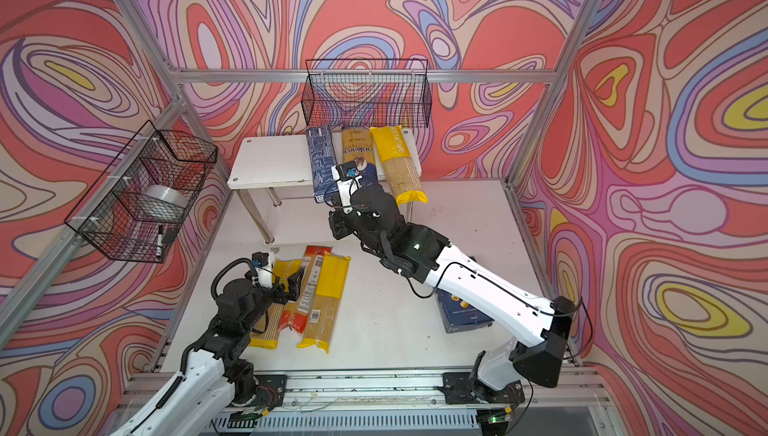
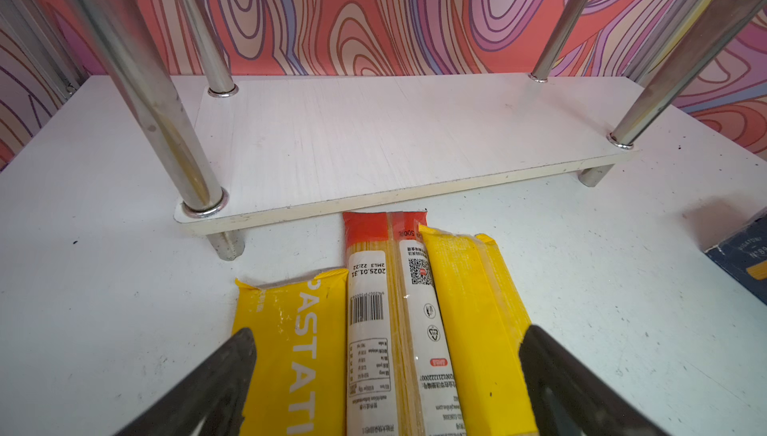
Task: Place and organize the pasta boxes and bags onto the shelf
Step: 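Withdraw the right gripper from the shelf toward the table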
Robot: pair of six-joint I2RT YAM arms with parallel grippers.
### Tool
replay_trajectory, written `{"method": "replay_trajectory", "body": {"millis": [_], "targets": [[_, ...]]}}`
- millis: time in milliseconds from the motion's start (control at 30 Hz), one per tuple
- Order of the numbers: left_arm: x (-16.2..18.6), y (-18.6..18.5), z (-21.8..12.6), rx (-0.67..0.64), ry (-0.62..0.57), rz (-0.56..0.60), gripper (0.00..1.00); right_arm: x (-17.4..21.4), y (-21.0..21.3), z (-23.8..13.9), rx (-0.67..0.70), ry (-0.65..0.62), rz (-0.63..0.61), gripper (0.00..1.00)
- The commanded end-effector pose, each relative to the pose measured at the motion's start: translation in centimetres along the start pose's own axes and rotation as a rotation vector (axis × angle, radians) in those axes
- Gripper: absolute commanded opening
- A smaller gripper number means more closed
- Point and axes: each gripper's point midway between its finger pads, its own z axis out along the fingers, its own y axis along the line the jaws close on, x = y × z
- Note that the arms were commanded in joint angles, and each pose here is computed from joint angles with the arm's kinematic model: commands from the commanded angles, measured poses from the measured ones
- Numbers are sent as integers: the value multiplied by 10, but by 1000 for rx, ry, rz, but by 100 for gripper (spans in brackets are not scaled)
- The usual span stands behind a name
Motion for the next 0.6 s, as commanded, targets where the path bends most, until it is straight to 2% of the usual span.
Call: {"method": "replay_trajectory", "body": {"millis": [0,267,567], "targets": [[-21,-5,-3,17,-58,10,100,-7,-3,-4,-29,-36,27,0],[-21,-5,-2,17,-55,10,100,3,11,17,-129,12,18,0],[-21,-5,-3,17,-58,9,100,10,6,40,-127,38,33,0]]}}
